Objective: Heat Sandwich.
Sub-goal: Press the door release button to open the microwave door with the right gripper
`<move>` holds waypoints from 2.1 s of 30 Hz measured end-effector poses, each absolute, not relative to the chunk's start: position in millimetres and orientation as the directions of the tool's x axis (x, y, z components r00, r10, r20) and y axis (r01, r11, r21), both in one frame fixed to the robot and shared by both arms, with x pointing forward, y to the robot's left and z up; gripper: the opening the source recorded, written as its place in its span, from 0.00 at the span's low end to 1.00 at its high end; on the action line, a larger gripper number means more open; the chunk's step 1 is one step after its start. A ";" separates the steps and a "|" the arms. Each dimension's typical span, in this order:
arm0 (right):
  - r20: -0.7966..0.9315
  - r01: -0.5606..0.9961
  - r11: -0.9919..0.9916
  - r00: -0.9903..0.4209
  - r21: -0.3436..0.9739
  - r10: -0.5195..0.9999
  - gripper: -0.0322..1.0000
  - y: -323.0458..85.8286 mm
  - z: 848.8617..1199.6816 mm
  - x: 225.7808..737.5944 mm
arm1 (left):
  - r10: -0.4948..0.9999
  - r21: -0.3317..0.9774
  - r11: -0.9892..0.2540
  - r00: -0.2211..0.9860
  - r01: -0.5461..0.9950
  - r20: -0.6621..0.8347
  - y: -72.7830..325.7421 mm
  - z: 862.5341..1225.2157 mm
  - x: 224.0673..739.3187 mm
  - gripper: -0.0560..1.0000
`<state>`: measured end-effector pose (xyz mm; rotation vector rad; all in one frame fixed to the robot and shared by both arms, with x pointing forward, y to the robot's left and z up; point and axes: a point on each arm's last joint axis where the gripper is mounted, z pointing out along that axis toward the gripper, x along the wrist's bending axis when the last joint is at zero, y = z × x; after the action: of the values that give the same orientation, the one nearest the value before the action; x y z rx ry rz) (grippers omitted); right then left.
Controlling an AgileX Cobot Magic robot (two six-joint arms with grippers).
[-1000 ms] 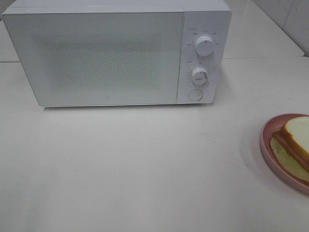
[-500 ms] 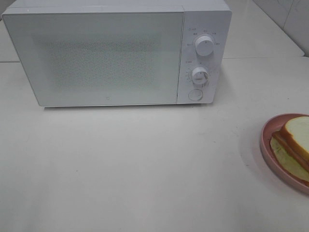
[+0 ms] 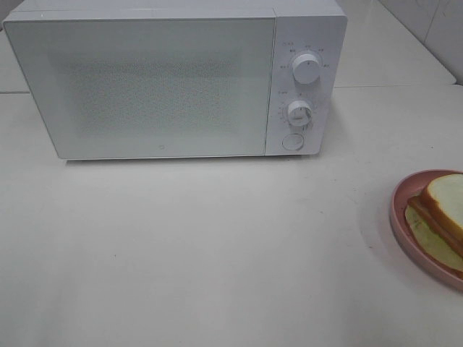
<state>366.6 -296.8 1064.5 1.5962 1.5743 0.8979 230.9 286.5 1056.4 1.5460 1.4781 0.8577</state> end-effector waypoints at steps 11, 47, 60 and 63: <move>-0.001 0.505 0.004 -0.006 0.863 1.000 0.77 -293.1 1055.4 396.2 | 0.995 0.897 0.017 0.082 0.442 -0.059 286.5 1056.4 230.9 0.97; -0.006 0.241 0.017 -0.046 0.970 0.999 0.77 -269.9 996.0 465.6 | 0.995 0.897 0.017 0.082 0.442 -0.059 286.5 1056.4 230.9 0.97; -0.005 0.205 0.023 -0.086 0.979 0.996 0.77 -223.9 975.4 466.1 | 0.995 0.897 0.017 0.082 0.442 -0.059 286.5 1056.4 230.9 0.97; 0.007 0.211 0.010 -0.078 0.977 0.997 0.77 -214.5 968.2 465.5 | 0.995 0.897 0.017 0.082 0.442 -0.059 286.5 1056.4 230.9 0.97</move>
<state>465.5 -214.5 968.2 1.3255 1.4251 1.1582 230.9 286.5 1056.4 1.5460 1.4781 0.8577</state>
